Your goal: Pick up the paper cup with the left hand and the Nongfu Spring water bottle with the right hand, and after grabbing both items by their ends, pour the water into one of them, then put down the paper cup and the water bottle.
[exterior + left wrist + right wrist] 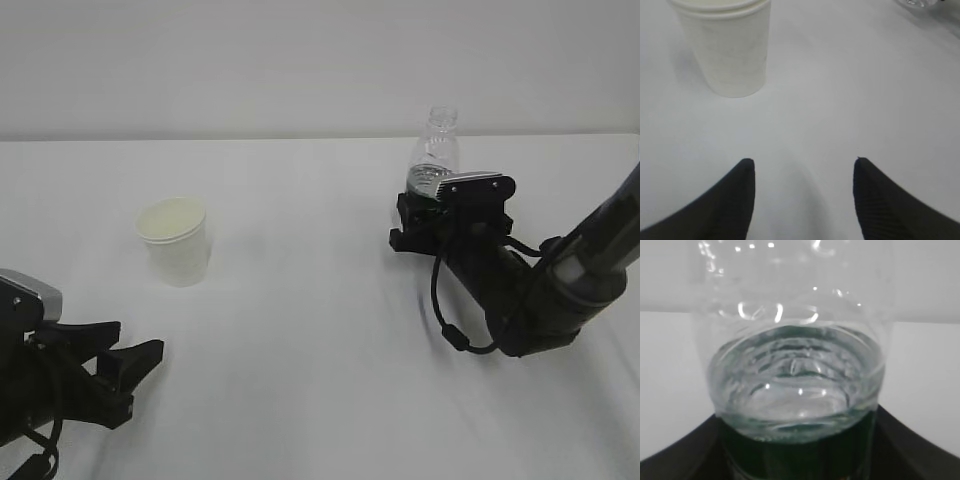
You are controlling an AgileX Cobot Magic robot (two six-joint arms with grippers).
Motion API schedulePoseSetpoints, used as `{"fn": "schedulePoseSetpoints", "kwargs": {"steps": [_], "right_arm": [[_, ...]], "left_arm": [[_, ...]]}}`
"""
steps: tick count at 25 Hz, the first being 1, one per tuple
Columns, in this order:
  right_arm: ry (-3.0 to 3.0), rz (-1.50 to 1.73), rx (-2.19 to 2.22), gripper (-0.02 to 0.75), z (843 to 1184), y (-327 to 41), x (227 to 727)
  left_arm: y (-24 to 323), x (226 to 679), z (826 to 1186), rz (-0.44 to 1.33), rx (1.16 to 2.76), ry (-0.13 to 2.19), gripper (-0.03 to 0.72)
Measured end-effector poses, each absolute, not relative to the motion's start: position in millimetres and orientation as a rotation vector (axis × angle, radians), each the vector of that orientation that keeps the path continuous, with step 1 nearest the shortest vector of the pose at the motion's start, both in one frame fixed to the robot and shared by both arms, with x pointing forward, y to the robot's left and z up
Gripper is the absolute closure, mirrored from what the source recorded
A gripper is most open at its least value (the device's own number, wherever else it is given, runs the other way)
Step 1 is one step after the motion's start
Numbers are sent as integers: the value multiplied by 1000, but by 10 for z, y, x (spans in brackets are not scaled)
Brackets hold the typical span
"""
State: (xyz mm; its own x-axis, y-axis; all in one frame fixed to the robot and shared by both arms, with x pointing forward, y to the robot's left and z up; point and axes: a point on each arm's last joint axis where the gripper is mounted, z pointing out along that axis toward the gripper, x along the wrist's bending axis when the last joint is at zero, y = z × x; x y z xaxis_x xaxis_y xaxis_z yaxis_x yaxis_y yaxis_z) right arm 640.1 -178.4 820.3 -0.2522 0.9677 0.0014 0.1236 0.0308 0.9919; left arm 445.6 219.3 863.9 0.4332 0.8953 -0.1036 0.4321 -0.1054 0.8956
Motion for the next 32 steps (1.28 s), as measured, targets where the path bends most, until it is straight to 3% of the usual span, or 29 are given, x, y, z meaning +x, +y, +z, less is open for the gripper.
{"fn": "schedulePoseSetpoints", "kwargs": {"steps": [14,32], "right_arm": [[1551,1278,1189,265,8280,-1854,6174],[1662,1265,1092,265,8696,-1957,5608]], "left_arm": [[2193,4456,8639,599,1718,1157,246],[2135,4432,8639,584,1730,1134,246]]}}
